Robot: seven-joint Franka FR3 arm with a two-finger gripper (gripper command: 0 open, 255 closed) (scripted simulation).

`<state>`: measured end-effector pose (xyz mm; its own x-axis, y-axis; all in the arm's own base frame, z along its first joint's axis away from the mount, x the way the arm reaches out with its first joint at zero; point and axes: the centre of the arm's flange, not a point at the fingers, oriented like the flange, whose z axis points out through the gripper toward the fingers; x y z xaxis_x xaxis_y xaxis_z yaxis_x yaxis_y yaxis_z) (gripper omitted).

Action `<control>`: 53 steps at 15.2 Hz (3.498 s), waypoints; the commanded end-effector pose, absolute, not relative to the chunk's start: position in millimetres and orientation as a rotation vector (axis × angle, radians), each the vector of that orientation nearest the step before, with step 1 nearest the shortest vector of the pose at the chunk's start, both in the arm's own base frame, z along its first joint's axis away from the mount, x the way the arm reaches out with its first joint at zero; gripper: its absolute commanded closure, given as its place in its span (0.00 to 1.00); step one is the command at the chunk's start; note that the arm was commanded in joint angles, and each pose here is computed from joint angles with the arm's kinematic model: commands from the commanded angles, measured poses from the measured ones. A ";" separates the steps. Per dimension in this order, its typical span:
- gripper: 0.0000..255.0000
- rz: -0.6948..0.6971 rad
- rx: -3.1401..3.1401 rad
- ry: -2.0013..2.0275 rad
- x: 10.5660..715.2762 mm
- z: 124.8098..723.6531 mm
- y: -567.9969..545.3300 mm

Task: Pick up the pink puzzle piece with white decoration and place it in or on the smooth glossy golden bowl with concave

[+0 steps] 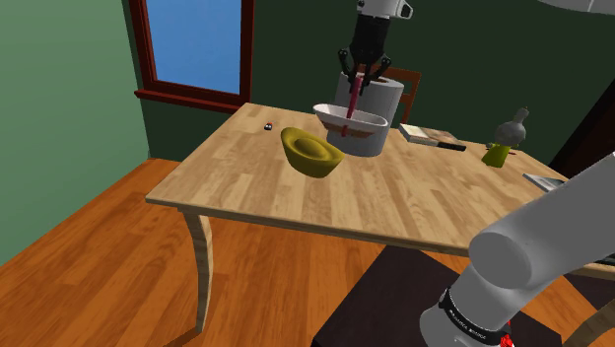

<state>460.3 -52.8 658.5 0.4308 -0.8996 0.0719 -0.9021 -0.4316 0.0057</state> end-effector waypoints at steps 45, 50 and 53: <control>0.00 0.091 2.621 -1.652 587.1 563.2 -63.4; 0.00 0.091 2.621 -1.652 586.6 612.5 -58.9; 0.00 0.091 2.621 -1.652 586.6 612.5 -58.9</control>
<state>586.7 -58.9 611.7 0.4305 -0.8997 0.0724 -0.9021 -0.4314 0.0041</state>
